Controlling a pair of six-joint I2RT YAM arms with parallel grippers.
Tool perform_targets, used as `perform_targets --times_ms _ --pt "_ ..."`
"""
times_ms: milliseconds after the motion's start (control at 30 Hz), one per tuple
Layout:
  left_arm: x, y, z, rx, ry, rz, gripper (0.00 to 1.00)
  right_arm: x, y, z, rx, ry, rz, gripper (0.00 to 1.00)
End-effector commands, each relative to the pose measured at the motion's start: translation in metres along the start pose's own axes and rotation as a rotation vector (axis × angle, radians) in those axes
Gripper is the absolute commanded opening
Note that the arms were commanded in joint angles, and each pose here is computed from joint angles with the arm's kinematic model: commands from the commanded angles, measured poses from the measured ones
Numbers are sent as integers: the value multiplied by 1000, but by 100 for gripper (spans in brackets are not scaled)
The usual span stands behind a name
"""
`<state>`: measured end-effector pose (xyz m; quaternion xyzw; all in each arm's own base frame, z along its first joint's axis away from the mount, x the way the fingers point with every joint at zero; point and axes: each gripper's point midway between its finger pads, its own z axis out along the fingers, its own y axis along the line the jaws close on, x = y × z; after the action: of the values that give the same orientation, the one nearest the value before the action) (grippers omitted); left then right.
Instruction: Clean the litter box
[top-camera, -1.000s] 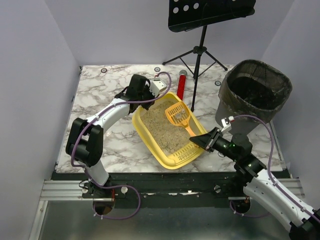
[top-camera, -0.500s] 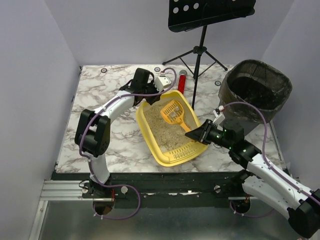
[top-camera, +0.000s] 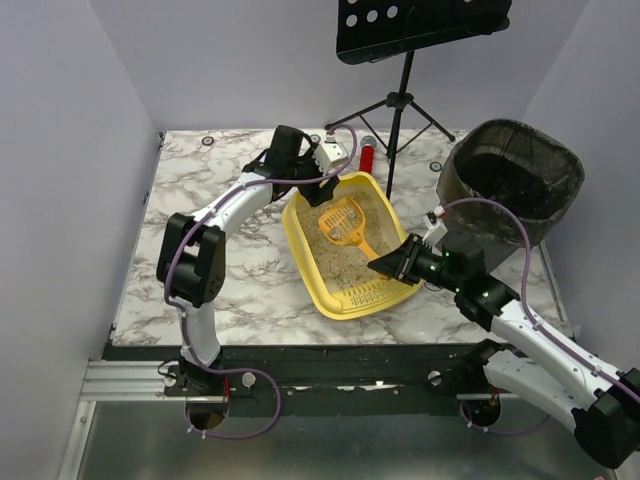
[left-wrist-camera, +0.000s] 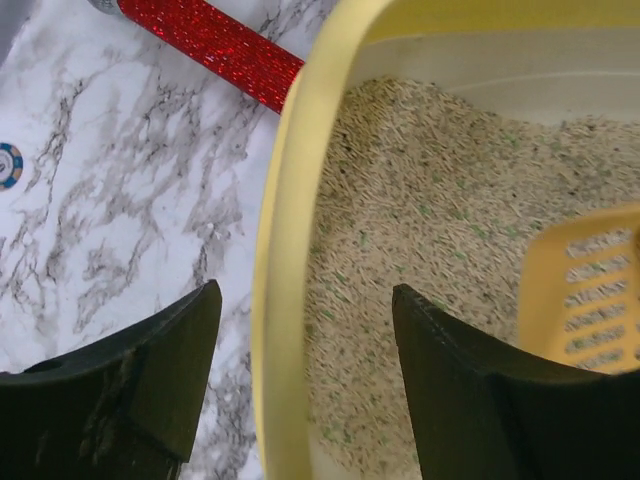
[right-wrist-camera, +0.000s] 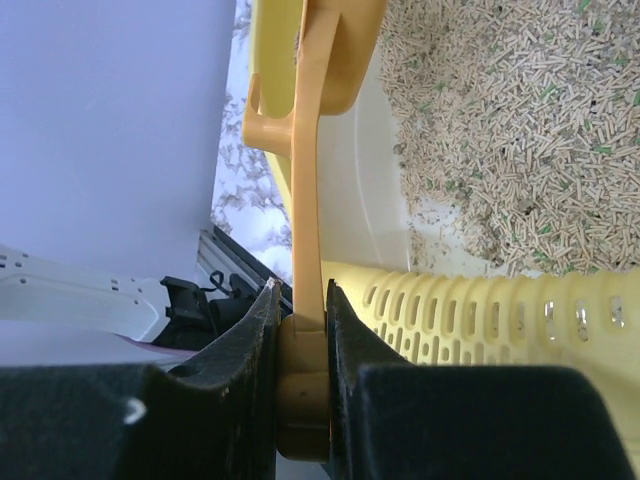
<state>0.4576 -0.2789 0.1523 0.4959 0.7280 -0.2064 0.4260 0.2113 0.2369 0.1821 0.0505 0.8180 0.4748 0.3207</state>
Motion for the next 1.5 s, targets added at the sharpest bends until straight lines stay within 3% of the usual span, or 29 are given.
perform_targets --times_ms 0,133,233,367,500,633,867,1200,1467 --pt "-46 0 -55 -123 -130 51 98 -6 0 -11 -18 -70 17 1" --pt "-66 7 -93 -294 -209 -37 99 -8 -6 -5 -35 -122 79 1" --pt "-76 28 -130 -497 -255 -202 99 5 -7 -6 -55 -65 127 1" --pt "-58 41 -163 -707 -245 -453 99 4 -15 -7 -78 -135 267 1" --pt "-32 22 -173 -736 -228 -664 99 4 -5 -17 -132 -144 265 1" --pt "-10 -10 -157 -630 -250 -826 99 -3 -6 -25 -130 -203 290 1" --pt "26 -30 -155 -640 -201 -916 99 -13 21 -36 -159 -191 198 1" --pt "30 -52 -140 -577 -146 -920 99 -65 47 -48 -75 -338 230 1" --pt "39 -63 -124 -557 -100 -937 99 -93 85 -46 -99 -339 166 1"
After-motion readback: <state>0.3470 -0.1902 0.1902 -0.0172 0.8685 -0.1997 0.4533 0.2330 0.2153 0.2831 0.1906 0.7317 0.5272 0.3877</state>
